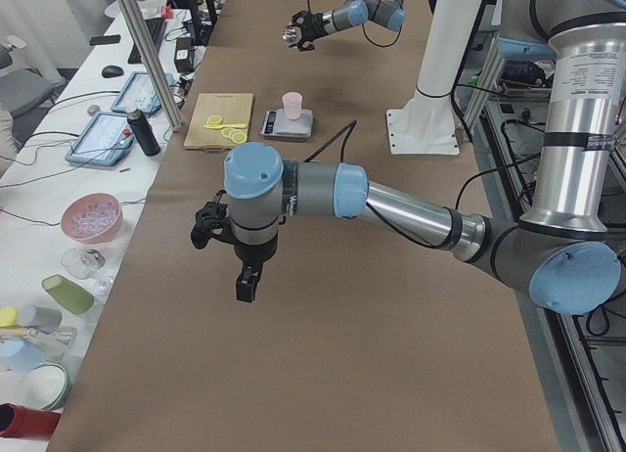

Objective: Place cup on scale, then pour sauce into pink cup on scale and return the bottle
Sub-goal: 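Turn bottle upright and carry it back to its spot with right gripper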

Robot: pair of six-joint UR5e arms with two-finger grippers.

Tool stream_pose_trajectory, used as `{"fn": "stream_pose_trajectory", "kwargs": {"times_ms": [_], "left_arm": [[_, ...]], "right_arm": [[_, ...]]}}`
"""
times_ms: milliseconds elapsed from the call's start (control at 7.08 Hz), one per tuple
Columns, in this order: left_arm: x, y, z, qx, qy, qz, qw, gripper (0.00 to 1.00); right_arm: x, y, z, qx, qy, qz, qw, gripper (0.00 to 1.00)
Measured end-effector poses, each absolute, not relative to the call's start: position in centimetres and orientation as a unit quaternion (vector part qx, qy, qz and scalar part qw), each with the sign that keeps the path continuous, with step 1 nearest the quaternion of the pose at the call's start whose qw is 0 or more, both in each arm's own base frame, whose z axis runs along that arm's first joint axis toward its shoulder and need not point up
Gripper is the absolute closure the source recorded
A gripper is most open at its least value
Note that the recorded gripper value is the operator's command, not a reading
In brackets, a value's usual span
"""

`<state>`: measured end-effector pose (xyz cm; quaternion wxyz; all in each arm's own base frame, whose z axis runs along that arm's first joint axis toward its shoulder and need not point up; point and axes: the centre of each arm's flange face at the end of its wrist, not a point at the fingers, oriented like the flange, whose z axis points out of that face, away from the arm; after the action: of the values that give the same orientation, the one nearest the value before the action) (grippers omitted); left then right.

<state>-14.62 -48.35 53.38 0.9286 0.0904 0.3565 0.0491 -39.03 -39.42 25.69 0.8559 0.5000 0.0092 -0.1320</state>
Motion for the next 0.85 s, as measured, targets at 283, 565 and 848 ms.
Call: {"fn": "stream_pose_trajectory", "kwargs": {"times_ms": [283,565,848], "left_arm": [[-14.7,-48.7,54.2,0.084,0.35,0.048,0.932,0.01],[-14.6,-48.8,56.5,0.065,0.354,0.042,0.932,0.01],[-14.6,-49.5,61.1,0.055,0.358,0.038,0.931,0.01]], "right_arm": [[-36.0,-39.6,30.4,0.508,-0.045,-0.065,0.858,1.0],[-33.7,-38.8,34.8,0.519,-0.127,0.027,0.845,1.0],[-33.3,-38.6,39.7,0.522,-0.199,0.102,0.823,1.0]]}}
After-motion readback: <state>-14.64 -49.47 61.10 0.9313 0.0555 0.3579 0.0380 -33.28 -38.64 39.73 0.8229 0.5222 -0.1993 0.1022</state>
